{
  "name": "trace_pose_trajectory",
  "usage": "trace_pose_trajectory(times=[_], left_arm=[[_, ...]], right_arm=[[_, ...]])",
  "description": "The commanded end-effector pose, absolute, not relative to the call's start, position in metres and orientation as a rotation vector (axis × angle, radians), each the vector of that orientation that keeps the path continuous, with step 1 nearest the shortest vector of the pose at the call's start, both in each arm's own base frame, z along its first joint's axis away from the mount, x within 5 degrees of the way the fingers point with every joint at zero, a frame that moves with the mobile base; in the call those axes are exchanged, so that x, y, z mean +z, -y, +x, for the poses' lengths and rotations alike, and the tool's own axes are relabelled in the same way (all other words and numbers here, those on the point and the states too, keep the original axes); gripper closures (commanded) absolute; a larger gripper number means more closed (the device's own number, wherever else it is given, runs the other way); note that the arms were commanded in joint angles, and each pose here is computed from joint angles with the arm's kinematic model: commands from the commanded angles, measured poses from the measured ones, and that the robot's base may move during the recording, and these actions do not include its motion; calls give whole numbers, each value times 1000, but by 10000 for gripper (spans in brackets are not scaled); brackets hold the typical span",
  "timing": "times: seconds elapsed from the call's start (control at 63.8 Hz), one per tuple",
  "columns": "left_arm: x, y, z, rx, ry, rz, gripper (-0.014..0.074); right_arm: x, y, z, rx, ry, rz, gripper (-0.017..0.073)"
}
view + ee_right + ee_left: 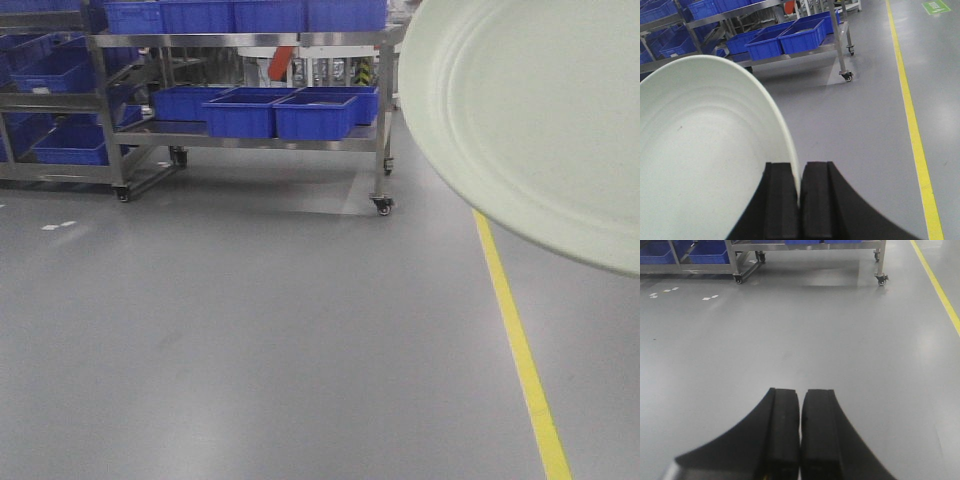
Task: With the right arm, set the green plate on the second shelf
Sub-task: 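Hold the plate raised in the right gripper while driving away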
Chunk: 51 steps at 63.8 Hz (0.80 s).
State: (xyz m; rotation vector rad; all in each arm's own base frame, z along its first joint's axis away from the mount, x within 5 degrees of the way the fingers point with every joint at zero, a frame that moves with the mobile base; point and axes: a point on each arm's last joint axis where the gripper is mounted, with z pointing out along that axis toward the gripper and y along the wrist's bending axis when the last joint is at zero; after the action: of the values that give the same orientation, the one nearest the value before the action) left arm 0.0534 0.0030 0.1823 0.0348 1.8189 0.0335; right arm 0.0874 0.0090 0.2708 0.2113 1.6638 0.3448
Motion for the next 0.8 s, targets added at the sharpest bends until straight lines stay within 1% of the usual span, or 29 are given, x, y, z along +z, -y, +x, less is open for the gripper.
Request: trace_pose_trajectory(times=[0.0,0.784], left_arm=[[175,-1,54,17,-1778,45,469],[175,-1,54,17,-1778,45,469]], right_arm=[[291,-6,88,337,-1527,222,504],[291,-6,88,337,-1527,222,504]])
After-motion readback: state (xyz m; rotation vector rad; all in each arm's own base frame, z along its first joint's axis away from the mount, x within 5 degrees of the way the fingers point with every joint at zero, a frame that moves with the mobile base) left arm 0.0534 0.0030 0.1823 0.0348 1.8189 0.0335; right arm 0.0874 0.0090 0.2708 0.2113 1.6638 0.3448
